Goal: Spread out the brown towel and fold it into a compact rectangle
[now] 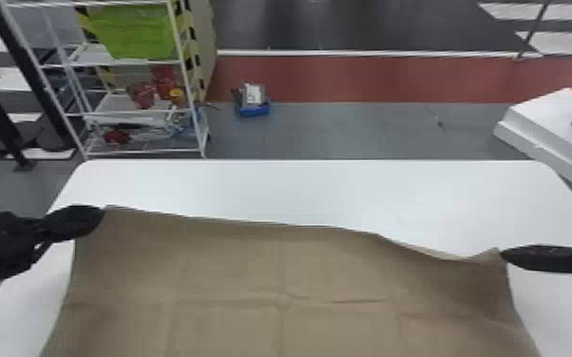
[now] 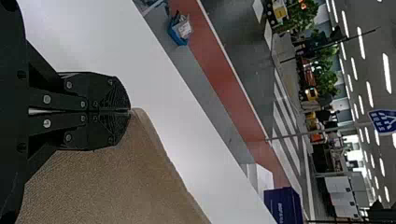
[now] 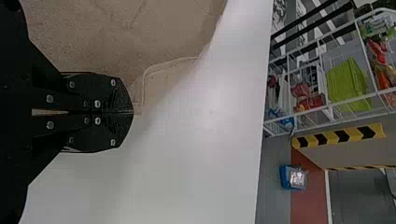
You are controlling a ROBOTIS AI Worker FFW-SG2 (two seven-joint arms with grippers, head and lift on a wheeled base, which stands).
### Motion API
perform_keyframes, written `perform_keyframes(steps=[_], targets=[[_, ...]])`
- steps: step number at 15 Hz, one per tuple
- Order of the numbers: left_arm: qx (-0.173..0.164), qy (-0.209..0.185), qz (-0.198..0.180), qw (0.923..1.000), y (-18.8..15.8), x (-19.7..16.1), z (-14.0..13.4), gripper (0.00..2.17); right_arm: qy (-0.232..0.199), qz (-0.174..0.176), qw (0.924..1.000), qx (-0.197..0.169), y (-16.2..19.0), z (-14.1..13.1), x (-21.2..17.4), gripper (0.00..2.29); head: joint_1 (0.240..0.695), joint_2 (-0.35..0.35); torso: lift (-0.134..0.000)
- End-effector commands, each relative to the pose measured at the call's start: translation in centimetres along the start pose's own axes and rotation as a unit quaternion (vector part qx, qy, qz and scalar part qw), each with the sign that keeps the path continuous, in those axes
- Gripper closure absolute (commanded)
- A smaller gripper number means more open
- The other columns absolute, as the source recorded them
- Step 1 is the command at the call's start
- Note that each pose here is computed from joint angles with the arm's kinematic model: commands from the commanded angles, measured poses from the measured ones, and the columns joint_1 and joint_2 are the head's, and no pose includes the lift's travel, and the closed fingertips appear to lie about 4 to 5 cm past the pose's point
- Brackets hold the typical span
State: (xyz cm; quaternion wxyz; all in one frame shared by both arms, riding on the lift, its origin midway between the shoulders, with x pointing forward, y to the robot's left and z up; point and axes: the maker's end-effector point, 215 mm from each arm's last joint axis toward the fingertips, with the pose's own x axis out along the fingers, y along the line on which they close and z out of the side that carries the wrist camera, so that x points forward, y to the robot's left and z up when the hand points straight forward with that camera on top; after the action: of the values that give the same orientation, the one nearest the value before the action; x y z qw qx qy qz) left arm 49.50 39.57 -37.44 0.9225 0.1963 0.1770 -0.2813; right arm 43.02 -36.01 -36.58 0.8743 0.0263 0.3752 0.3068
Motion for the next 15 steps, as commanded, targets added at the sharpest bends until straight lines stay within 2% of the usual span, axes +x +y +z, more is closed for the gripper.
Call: perform_keyframes(steps=[1,2,3,5,8,11,12,15], targets=[[0.016,-0.013,0.013,0.9997,0.5,-1.2,0.1,1.41,0.013,0.009,0.9996,-0.022,0.9,-1.0,-0.7,1.12,0.695,0.041,-0.124],[0.016,-0.011,0.024,0.9995,1.0,-1.1,-0.1,1.41,0.015,-0.011,0.9993,-0.033,-0.3,-0.8,-0.8,1.12,0.695,0.050,-0.124],[0.015,-0.010,0.027,0.9995,1.4,-0.7,-0.1,1.41,0.012,-0.021,0.9993,-0.027,-1.7,-0.4,-0.9,1.12,0.695,0.056,-0.124],[0.010,-0.015,0.038,0.9991,2.8,0.2,0.5,1.41,0.006,-0.029,0.9994,-0.016,-3.8,0.7,-0.8,1.12,0.695,0.044,-0.124],[0.017,-0.018,0.054,0.9983,4.4,1.4,1.7,1.41,0.001,-0.055,0.9982,-0.024,-6.3,2.8,-1.4,1.12,0.695,0.024,-0.124],[0.022,-0.015,0.053,0.9982,4.7,2.1,2.3,1.41,-0.010,-0.072,0.9971,-0.022,-8.1,4.9,-2.1,1.12,0.695,0.000,-0.124],[0.025,-0.016,0.049,0.9983,4.4,2.1,2.3,1.41,-0.012,-0.067,0.9974,-0.023,-7.7,5.1,-2.0,1.12,0.695,-0.005,-0.124],[0.050,-0.023,0.046,0.9974,2.6,0.1,1.1,1.41,0.005,-0.034,0.9985,-0.043,-3.9,2.6,-1.2,1.12,0.695,-0.010,-0.124]])
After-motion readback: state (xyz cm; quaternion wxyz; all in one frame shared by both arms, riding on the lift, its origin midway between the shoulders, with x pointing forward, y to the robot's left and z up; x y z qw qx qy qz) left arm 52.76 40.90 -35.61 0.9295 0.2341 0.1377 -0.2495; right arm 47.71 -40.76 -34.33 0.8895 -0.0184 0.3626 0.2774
